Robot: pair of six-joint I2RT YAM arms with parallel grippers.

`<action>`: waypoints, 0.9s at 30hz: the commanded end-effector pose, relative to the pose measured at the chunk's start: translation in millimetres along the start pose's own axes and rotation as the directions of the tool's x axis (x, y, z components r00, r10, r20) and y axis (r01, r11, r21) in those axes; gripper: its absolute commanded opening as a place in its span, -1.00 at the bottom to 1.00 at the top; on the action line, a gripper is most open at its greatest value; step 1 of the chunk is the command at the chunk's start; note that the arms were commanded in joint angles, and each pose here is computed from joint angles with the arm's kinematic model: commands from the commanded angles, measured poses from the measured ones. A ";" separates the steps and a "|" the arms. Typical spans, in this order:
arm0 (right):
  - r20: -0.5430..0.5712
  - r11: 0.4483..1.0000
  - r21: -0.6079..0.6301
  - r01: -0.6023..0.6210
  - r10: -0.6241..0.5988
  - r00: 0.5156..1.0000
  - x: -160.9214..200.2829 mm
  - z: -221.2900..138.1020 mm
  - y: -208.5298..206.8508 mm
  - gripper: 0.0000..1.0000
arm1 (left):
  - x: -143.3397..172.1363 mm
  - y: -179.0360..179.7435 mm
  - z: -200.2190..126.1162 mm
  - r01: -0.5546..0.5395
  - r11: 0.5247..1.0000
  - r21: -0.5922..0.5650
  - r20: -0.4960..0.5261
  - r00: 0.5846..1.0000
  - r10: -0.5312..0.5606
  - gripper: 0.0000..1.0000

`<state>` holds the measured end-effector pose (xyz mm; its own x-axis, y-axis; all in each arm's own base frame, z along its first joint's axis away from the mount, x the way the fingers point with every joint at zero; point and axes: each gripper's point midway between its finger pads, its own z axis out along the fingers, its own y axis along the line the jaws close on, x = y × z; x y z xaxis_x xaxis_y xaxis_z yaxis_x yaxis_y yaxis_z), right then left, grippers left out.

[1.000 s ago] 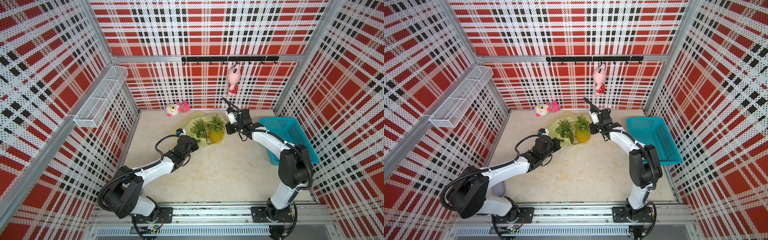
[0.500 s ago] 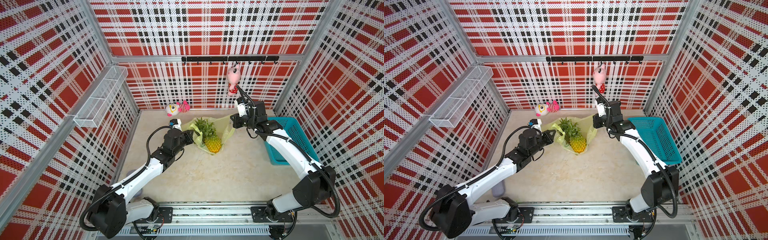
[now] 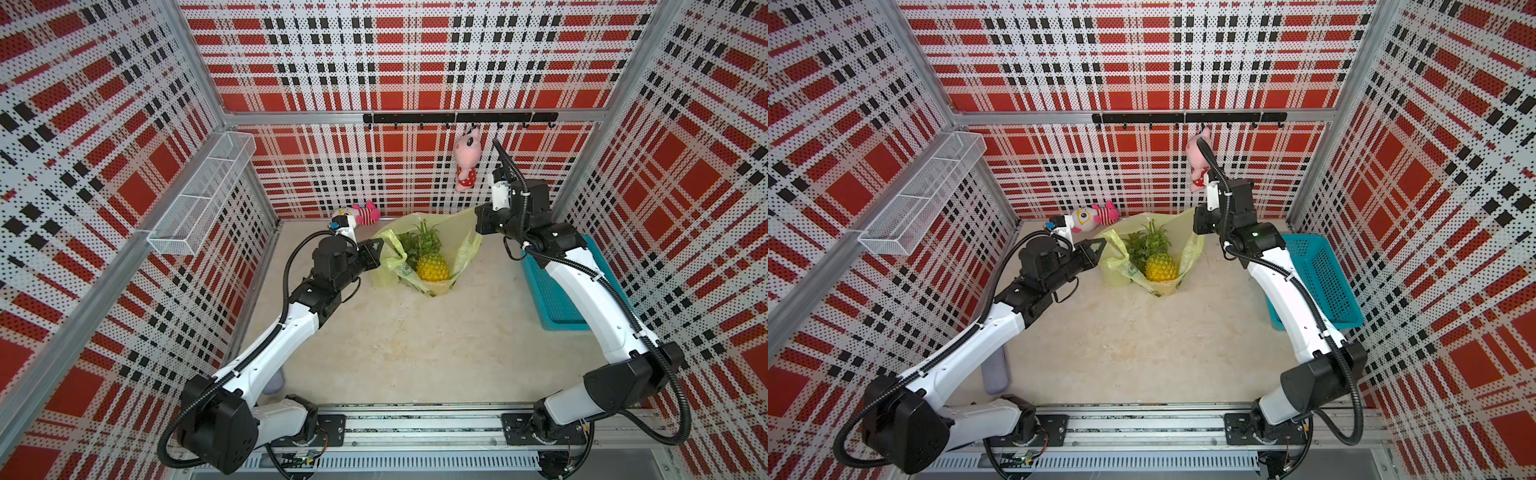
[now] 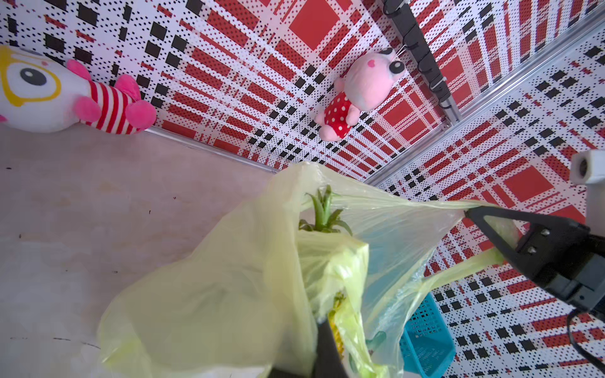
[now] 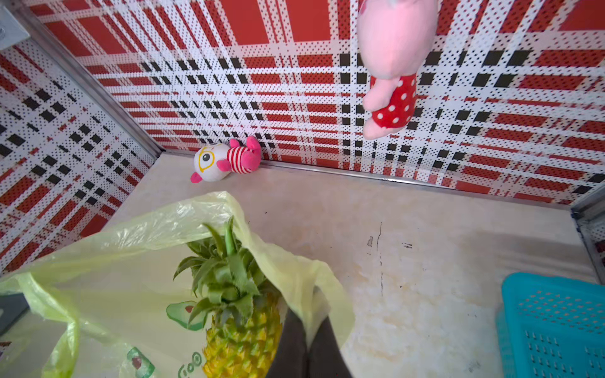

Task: Place the pineapple into a plastic bag & tie a knot
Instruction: Adjust the plastic bag at the center of the board.

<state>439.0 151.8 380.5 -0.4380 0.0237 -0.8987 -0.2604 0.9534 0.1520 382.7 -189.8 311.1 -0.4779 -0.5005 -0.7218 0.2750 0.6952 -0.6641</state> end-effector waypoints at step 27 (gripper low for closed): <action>-0.158 0.994 -0.076 -0.075 0.063 0.985 61.1 -38.2 6.8 -1.00 | 31.7 18.3 -7.0 -0.051 0.999 0.002 -0.124 0.991 0.051 -1.00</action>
<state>378.9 157.9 309.6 -0.6410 0.0034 -0.7675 -0.3197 0.9079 0.2710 362.8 -190.9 228.8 -0.6381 -0.3791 -0.6702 0.2223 0.7426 -0.6318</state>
